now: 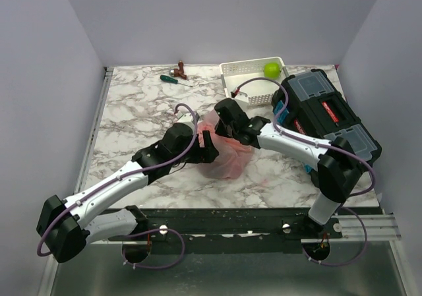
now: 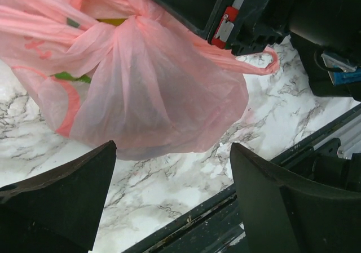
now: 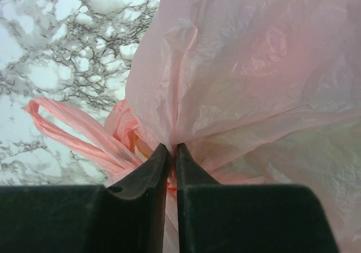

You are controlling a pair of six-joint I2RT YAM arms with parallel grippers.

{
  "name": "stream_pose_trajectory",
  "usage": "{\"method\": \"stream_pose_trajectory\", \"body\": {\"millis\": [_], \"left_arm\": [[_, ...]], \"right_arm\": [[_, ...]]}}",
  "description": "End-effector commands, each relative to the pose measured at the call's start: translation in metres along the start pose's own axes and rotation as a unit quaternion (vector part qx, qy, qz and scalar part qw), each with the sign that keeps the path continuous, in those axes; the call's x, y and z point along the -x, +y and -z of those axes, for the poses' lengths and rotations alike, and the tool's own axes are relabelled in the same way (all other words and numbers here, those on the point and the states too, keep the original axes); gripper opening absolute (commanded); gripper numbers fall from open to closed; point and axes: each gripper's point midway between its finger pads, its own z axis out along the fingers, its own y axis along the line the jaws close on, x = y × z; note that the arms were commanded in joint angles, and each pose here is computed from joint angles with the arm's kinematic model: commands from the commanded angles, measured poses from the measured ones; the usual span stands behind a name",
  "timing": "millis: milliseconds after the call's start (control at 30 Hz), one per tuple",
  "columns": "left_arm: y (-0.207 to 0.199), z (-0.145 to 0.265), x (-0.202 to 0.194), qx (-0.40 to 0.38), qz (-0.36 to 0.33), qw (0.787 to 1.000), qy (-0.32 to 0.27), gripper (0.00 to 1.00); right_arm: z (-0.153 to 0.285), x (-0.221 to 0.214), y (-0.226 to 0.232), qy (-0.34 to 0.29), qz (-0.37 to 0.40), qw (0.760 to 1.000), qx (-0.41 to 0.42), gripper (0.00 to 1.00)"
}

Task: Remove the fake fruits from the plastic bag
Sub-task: Untie the plastic bag at the center of the board.

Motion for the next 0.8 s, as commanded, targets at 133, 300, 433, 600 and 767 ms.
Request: {"method": "stream_pose_trajectory", "body": {"millis": [133, 300, 433, 600, 767], "left_arm": [[-0.002, -0.005, 0.023, 0.002, -0.013, 1.0, -0.022, 0.79], [0.002, -0.011, 0.027, 0.01, -0.018, 1.0, -0.02, 0.78], [0.002, -0.02, 0.033, 0.014, -0.014, 1.0, -0.007, 0.75], [-0.003, -0.025, 0.04, 0.004, -0.011, 1.0, -0.008, 0.73], [-0.015, -0.037, 0.03, -0.022, -0.005, 0.999, 0.028, 0.57]], "right_arm": [[0.027, 0.013, 0.021, -0.003, -0.003, 0.998, 0.064, 0.01], [0.044, 0.02, 0.028, -0.011, -0.013, 0.995, 0.096, 0.01], [0.048, 0.016, 0.028, 0.0, -0.013, 0.994, 0.105, 0.01], [0.045, 0.006, 0.028, 0.016, -0.017, 0.994, 0.108, 0.01], [0.046, 0.001, 0.033, 0.029, -0.019, 0.992, 0.122, 0.01]]}}
